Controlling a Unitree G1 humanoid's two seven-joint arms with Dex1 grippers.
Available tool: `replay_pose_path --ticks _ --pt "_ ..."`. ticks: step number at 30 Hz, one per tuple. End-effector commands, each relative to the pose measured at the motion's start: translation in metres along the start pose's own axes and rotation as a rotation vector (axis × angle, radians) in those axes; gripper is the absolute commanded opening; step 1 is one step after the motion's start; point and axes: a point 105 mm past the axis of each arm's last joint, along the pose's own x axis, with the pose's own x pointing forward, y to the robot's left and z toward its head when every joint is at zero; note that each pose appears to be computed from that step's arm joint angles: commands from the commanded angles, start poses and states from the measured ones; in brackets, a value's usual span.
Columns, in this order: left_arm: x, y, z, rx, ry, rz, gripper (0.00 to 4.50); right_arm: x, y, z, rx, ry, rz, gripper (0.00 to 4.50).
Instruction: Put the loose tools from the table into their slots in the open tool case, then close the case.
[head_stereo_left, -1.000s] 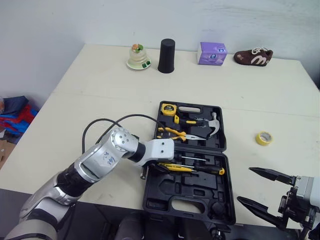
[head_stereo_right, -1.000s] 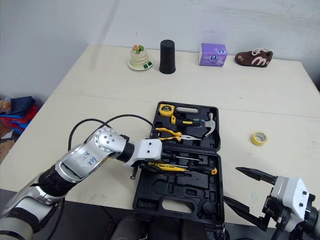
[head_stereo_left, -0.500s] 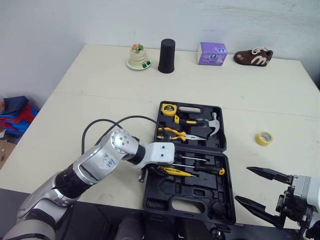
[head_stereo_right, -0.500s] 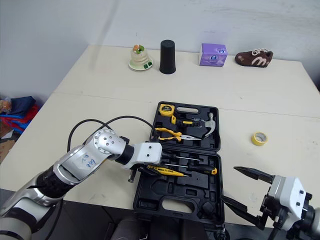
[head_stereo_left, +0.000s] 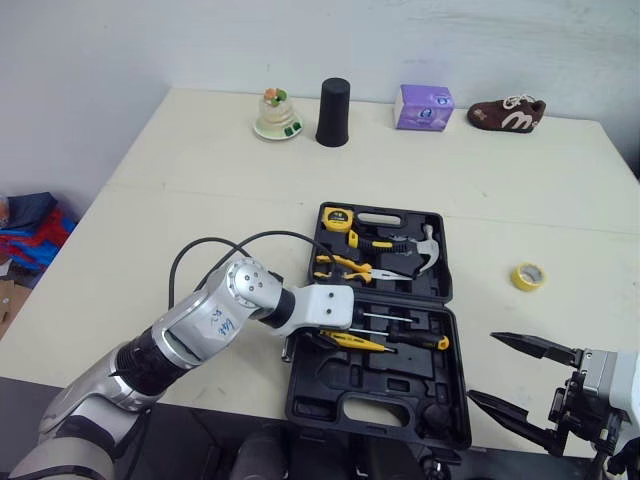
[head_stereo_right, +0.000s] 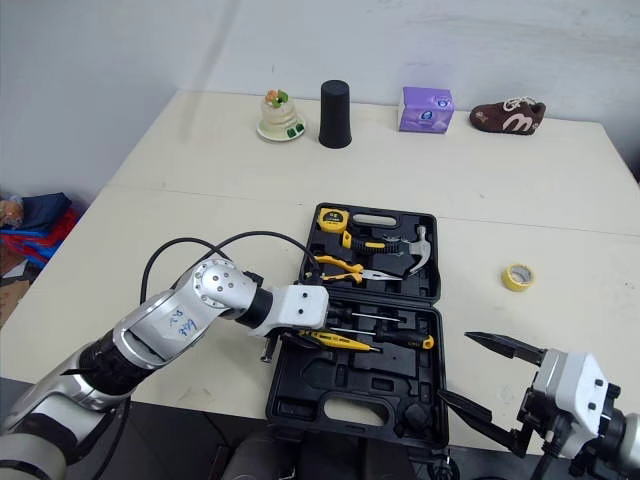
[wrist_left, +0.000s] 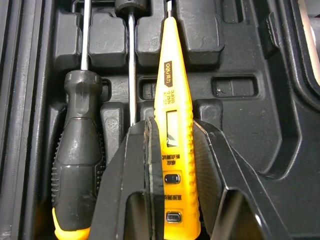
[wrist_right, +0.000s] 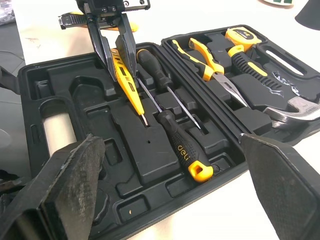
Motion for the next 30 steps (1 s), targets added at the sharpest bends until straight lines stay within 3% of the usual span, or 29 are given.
replay_pose_path --ticks 1,3,12,15,18,19,22,30 --pt "-0.002 -0.007 0.014 0.033 -0.11 -0.045 2.3 0.001 0.002 0.004 -0.009 -0.022 -0.003 4.5" --pt "-0.008 -0.007 0.015 0.002 -0.144 -0.055 2.3 0.001 0.002 0.004 -0.009 -0.022 -0.003 4.5" --pt "-0.034 0.012 0.016 0.144 -0.36 0.034 2.3 0.001 0.0 0.002 -0.004 -0.022 -0.004 4.5" --pt "-0.03 0.003 0.008 0.172 -0.39 -0.011 1.53 0.002 0.0 0.0 -0.001 -0.022 -0.006 4.5" --pt "-0.02 -0.002 0.003 0.15 -0.419 -0.023 0.29 0.002 0.0 -0.001 0.003 -0.022 -0.007 4.5" --pt "-0.017 -0.004 0.001 0.14 -0.423 -0.027 0.03 0.002 0.0 -0.001 0.003 -0.022 -0.009 4.5" --pt "-0.007 -0.006 -0.006 0.102 -0.411 -0.025 0.03 0.001 -0.001 -0.002 0.004 -0.021 -0.013 4.5" --pt "0.021 -0.007 -0.044 -0.086 -0.251 0.019 0.03 -0.002 -0.002 -0.004 0.003 -0.012 -0.023 4.5"
